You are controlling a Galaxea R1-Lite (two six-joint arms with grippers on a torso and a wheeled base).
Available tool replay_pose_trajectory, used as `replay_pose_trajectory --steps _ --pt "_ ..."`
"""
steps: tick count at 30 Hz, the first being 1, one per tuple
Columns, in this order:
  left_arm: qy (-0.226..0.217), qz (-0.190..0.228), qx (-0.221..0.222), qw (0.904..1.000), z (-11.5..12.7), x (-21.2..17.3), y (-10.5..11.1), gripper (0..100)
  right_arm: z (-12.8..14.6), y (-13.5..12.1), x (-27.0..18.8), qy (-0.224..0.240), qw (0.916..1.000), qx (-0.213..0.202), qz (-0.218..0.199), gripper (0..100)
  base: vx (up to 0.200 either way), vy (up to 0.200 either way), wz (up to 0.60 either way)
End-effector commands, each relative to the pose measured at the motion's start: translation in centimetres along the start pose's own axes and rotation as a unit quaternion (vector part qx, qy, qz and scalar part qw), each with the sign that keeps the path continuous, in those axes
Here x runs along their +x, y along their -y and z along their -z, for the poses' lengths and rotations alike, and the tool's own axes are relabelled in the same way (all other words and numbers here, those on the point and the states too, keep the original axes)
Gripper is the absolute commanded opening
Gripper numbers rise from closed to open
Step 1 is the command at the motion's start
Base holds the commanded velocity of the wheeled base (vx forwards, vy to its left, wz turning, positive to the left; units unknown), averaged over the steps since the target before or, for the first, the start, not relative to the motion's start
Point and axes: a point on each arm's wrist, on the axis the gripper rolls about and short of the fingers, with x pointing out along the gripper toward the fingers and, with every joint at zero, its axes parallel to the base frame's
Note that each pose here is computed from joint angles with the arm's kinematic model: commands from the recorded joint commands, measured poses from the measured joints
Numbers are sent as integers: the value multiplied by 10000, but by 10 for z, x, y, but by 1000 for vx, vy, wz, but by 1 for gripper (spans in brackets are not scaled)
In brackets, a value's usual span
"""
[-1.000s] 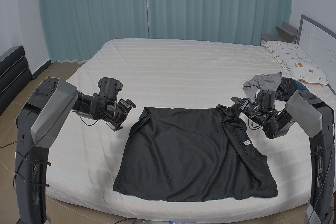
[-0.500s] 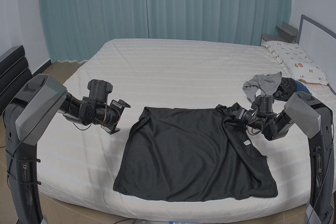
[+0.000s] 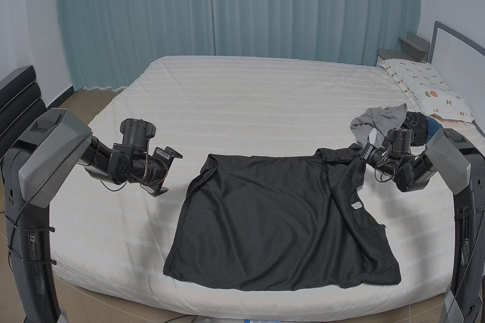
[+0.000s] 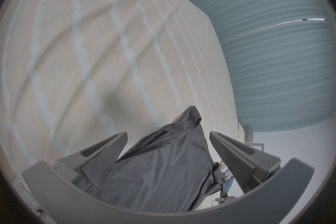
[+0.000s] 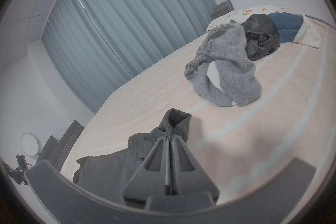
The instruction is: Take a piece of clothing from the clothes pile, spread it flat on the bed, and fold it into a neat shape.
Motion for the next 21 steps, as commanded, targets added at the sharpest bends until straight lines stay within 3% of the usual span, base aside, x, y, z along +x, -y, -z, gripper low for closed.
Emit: replay_pose_trajectory --steps 1,6,12,21 --pt "-5 -7 0 10000 1 1 -1 100 -1 4 4 67 10000 10 26 0 0 0 0" --pt "6 -9 -10 10000 -1 1 -2 100 -2 6 12 163 9999 11 23 0 0 0 0" --pt "20 -5 -27 10000 -2 1 -2 100 -13 12 25 600 9980 -6 184 0 0 0 0" --pt "26 -6 -39 10000 -3 1 -2 100 -13 15 34 715 9972 -33 217 0 0 0 0"
